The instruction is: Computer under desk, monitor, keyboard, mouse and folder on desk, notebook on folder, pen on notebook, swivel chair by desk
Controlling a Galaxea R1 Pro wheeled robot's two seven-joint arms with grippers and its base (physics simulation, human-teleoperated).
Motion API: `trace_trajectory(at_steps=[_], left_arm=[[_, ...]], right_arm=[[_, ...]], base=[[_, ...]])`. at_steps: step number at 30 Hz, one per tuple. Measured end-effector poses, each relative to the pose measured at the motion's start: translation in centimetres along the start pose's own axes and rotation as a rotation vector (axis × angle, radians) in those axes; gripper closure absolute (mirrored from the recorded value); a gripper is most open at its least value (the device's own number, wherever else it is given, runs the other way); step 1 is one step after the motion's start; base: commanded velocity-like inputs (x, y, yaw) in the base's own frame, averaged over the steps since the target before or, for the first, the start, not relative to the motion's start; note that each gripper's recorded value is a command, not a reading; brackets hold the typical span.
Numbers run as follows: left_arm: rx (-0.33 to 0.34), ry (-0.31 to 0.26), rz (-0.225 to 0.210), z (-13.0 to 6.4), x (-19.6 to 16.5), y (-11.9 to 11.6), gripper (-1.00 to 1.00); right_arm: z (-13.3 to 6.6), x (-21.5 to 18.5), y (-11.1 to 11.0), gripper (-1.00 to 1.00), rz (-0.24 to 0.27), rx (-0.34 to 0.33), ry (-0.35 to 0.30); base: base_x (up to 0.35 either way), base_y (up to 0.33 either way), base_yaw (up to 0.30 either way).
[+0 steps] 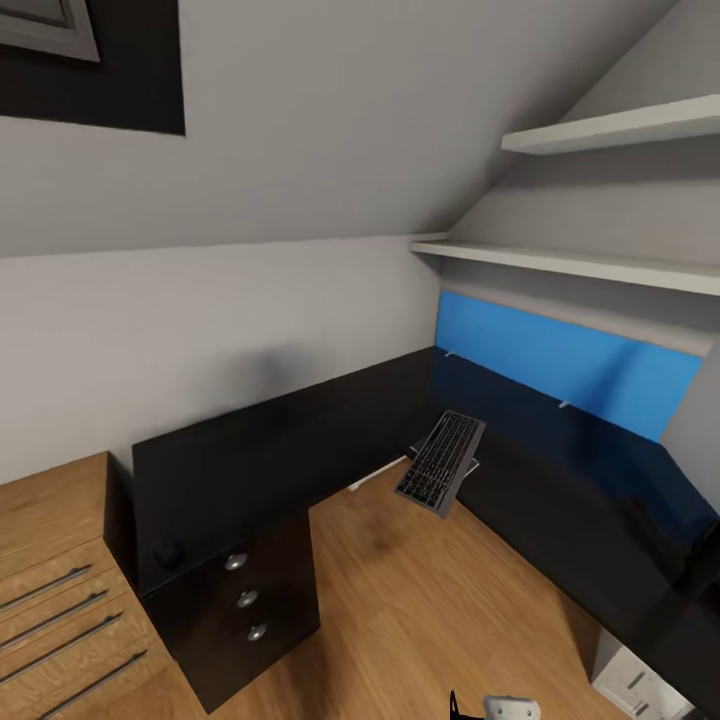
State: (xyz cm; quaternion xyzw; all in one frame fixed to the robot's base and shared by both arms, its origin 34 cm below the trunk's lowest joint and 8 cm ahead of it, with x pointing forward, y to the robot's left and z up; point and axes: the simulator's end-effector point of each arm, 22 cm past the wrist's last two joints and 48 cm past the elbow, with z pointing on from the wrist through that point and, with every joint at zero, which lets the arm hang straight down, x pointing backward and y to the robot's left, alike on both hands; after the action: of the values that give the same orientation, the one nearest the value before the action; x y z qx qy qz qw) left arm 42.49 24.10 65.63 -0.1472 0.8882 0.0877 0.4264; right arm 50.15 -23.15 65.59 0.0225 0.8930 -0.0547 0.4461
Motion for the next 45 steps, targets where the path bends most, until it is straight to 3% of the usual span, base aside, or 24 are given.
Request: trace_trajectory(at_steps=[45], left_arm=[[-0.041,0.002,-0.003,4.2,4.5,0.6,-1.00]], right_arm=[[4.1,4.5,0.6,-1.00,-0.002,-0.003,-0.003]], base=[[-0.052,0.000,0.000]])
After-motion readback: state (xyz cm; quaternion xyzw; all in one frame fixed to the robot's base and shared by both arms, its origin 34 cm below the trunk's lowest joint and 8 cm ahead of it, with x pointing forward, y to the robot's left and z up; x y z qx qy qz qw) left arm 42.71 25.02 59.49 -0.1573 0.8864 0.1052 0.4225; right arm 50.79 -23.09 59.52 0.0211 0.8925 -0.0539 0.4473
